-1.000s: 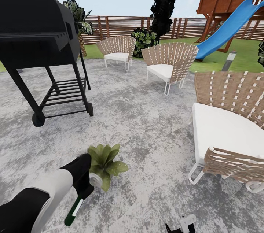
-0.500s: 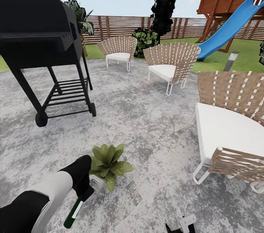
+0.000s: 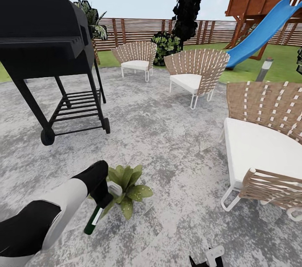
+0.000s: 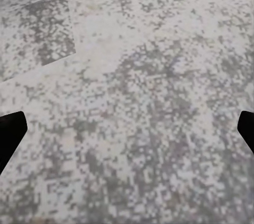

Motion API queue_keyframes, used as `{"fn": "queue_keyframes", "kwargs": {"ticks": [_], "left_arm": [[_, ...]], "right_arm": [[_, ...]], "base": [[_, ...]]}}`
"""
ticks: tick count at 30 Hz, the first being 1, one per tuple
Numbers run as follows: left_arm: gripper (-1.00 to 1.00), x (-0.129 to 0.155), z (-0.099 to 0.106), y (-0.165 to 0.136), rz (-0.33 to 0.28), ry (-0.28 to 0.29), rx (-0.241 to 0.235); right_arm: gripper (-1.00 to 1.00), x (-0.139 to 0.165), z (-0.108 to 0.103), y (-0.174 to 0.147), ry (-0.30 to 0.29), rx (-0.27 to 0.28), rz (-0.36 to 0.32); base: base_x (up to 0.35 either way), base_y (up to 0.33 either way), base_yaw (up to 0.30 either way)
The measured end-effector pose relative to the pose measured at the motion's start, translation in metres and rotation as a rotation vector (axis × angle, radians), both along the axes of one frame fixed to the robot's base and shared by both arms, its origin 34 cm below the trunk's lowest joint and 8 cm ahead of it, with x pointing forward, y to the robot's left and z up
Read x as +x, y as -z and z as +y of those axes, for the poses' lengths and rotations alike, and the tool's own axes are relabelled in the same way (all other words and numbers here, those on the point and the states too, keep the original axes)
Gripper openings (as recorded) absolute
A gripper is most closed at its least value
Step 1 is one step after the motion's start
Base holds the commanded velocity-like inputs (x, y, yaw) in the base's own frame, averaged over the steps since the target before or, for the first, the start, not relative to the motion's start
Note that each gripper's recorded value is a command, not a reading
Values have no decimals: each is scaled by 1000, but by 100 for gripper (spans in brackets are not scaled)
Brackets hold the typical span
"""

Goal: Pick up the pesticide atomizer in the garden and spray insectifuge to fully cover both potted plants in the garden.

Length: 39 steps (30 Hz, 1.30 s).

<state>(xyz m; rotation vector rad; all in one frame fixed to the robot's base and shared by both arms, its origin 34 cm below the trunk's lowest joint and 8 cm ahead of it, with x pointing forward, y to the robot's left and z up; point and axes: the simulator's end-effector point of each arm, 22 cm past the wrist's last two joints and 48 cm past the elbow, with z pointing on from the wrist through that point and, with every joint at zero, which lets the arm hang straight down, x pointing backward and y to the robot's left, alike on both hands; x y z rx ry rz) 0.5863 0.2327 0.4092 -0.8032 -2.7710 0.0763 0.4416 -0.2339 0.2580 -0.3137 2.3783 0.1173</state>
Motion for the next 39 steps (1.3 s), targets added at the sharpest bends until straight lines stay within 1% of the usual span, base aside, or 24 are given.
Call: {"fn": "queue_keyframes", "kwargs": {"ticks": [4,7,10,18,31,35,39], "left_arm": [[-100,6,3,-4,-10,-1,2],[-100,18,-1,-13,-30,-1,-2],[-100,21,-1,-15,-35,0,-3],[-100,20,-1,-14,-34,3,-3],[-100,19,15,-13,-32,-10,14],[-100,21,10,-15,-37,-8,7],[-100,19,8,-13,-32,0,9]], "right_arm": [[100,0,0,0,0,0,0],[100,0,0,0,0,0,0],[100,0,0,0,-1,1,0],[100,1,1,0,-3,2,-1],[100,1,0,0,-2,0,-2],[100,1,0,0,-2,0,-2],[100,0,0,0,-1,0,-1]], "base": [[1,0,0],[81,0,0],[218,0,0],[53,0,0],[1,0,0],[105,59,-43],[150,99,-242]]}}
